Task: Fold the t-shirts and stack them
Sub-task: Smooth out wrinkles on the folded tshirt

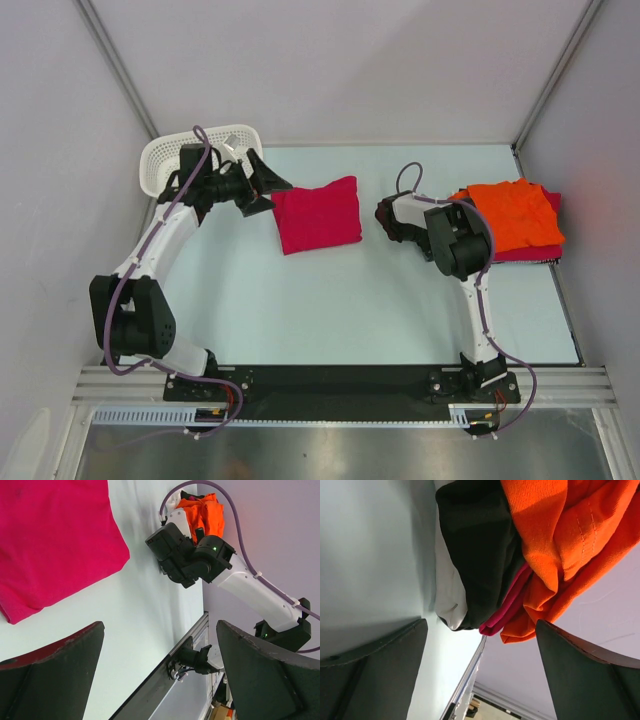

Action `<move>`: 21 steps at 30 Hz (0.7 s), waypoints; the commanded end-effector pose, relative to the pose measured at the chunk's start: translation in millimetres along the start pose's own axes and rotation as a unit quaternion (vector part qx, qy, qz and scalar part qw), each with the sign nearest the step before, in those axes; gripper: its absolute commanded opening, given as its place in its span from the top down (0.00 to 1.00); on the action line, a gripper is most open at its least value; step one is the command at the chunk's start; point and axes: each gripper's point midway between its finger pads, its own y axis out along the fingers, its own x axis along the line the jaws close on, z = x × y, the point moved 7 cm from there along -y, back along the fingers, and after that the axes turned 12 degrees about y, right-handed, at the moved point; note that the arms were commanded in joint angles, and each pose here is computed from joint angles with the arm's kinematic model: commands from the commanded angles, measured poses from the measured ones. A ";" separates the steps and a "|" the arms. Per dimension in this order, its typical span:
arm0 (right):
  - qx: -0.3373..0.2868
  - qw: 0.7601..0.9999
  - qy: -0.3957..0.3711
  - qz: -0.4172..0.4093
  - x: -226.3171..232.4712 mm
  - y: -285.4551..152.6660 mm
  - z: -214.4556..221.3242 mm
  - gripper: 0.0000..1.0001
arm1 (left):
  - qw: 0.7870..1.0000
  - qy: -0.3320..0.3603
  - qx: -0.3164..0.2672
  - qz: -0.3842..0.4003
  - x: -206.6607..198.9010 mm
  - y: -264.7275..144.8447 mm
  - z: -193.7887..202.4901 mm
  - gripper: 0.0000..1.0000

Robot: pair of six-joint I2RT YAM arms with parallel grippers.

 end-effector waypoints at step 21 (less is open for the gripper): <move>0.107 0.993 0.016 -0.043 18.8 58.6 16.4 1.00 | 0.999 0.032 -0.018 0.030 -20.0 -14.8 -2.2 0.00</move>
